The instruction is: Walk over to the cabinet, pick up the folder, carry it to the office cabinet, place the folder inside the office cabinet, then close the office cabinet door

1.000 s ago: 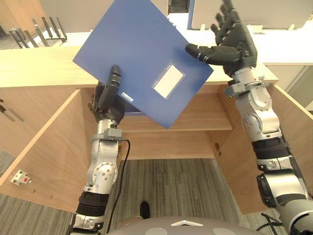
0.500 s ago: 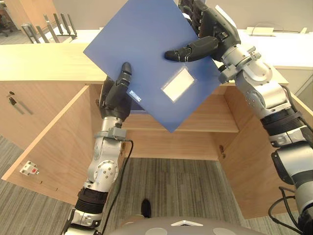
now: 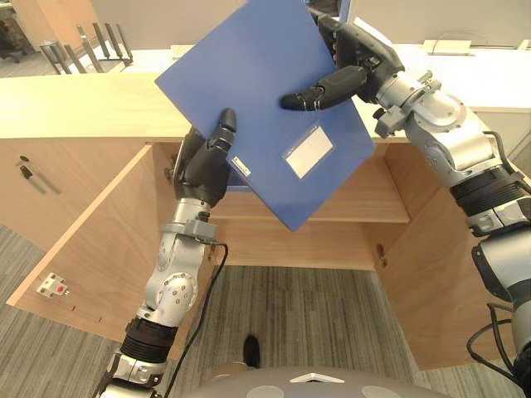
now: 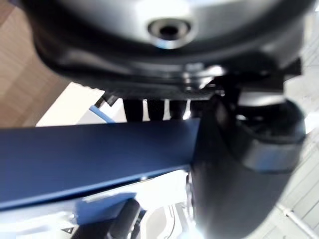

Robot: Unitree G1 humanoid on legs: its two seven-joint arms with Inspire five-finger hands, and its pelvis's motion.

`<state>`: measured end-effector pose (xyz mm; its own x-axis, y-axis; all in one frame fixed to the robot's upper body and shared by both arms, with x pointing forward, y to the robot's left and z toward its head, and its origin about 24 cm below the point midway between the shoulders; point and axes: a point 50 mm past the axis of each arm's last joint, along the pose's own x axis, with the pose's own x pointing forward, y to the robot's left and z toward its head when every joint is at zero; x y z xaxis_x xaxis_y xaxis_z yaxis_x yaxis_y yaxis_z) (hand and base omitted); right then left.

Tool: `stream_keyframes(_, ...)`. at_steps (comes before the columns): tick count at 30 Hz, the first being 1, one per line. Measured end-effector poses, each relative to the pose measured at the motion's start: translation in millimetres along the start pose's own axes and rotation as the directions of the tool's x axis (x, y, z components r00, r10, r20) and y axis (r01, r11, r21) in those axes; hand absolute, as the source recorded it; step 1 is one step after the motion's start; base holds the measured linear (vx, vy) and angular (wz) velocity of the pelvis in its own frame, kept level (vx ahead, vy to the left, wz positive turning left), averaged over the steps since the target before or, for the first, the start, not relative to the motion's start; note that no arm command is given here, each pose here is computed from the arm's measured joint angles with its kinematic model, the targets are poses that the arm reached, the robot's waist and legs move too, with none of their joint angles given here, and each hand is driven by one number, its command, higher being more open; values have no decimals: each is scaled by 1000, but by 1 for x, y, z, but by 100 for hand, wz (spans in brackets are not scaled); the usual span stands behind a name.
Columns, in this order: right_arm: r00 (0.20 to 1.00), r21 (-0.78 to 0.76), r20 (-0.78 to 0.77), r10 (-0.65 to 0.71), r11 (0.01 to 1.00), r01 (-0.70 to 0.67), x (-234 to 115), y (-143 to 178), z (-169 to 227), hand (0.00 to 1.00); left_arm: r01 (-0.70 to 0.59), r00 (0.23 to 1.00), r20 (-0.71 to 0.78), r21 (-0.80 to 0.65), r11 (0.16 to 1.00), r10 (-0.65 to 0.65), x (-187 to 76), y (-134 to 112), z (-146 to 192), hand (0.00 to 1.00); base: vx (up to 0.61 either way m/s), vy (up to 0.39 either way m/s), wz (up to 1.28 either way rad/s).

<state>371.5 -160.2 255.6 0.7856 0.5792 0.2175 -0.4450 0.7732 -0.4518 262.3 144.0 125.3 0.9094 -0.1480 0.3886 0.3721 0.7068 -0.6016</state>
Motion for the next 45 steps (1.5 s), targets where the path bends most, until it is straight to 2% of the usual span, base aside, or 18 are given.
stream_keyframes(4, 997, 185, -75, -3, 983, 16, -11, 8, -35, 0, 23, 999, -36, 23, 999, -22, -1, -1, -3, 0, 0, 0, 0)
stream_keyframes(8, 987, 301, -163, 11, 953, 39, -26, 19, -64, 0, 43, 997, -60, 16, 999, -42, -2, -4, -7, 0, 0, 0, 0)
stream_keyframes(12, 974, 453, -220, 47, 890, 60, -43, 36, -92, 0, 48, 996, -77, 28, 998, -46, -3, -3, -8, 0, 0, 0, -2)
stream_keyframes(15, 980, 532, -181, 79, 846, 31, -48, 46, -95, 0, 39, 996, -83, -7, 999, -40, -3, -2, -9, 0, 0, 0, -7)
stream_keyframes(22, 981, 614, -172, 93, 789, 33, -66, 61, -102, 0, 86, 989, -123, 35, 996, -81, -5, 0, -6, 0, 0, 0, -1)
stream_keyframes(27, 984, 694, -166, 61, 716, 73, -95, 77, -110, 0, 156, 978, -149, 47, 987, -147, -5, 0, -5, 0, 0, 0, 0)
stream_keyframes(32, 990, 730, -142, 16, 677, 94, -110, 91, -108, 0, 204, 972, -134, 60, 977, -195, -5, 0, 0, 0, 0, 0, 0)
stream_keyframes(33, 990, 734, -140, 13, 673, 95, -112, 92, -107, 0, 209, 971, -133, 61, 976, -200, -5, 0, 1, 100, 0, 0, 0)
stream_keyframes(37, 992, 785, -124, 23, 614, 84, -123, 114, -108, 0, 226, 970, -102, 63, 972, -219, -6, 2, 9, 100, 0, 0, 0)
stream_keyframes(39, 991, 856, -104, 83, 515, 47, -130, 152, -112, 0, 246, 969, 3, 55, 968, -247, -5, -7, 24, 100, 0, 0, 0)
stream_keyframes(42, 986, 910, -93, 135, 414, 30, -138, 182, -119, 0, 232, 972, 8, 77, 970, -233, -15, 0, 31, 100, 0, 0, 0)
stream_keyframes(45, 972, 925, -135, 191, 376, 55, -150, 196, -128, 0, 172, 985, -33, 66, 983, -170, -30, 10, 23, 100, -14, -1, 0)
